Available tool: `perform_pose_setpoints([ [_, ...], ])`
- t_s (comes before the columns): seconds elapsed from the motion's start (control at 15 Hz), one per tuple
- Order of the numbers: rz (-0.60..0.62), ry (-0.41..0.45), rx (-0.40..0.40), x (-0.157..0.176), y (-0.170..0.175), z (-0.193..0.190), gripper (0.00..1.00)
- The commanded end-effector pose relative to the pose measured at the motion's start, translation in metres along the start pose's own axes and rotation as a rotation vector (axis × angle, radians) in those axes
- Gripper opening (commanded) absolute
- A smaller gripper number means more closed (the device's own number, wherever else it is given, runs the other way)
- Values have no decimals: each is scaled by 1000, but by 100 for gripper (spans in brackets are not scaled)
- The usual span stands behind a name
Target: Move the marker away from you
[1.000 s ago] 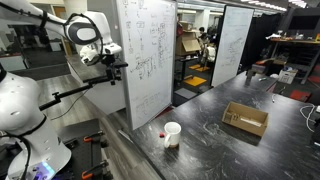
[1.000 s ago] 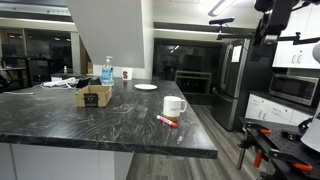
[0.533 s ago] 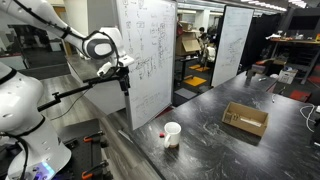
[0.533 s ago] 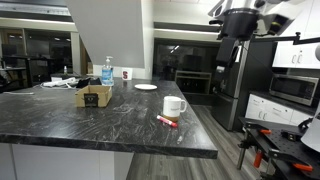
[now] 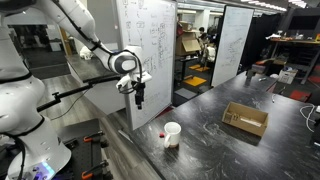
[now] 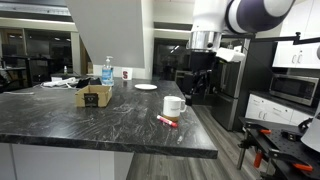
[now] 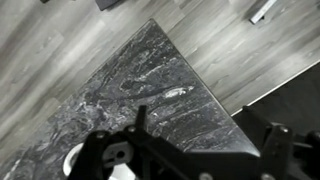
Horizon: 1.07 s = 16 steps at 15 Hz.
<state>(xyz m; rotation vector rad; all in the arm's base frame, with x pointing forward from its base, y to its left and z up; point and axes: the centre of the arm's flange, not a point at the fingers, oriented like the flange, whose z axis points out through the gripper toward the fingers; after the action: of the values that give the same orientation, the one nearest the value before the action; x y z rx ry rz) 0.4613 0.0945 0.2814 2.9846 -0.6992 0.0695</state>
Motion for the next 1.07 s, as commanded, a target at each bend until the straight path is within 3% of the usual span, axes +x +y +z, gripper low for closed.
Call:
perform_pose_setpoints([
  [0.0,71,-47,29,39,-5,37,100],
  [0.4,88,-81,36,89,19,99,100],
  [0.8,64,-59,119,112,33,124,100],
  [1.0,54,-30,83,111,43,129,100],
])
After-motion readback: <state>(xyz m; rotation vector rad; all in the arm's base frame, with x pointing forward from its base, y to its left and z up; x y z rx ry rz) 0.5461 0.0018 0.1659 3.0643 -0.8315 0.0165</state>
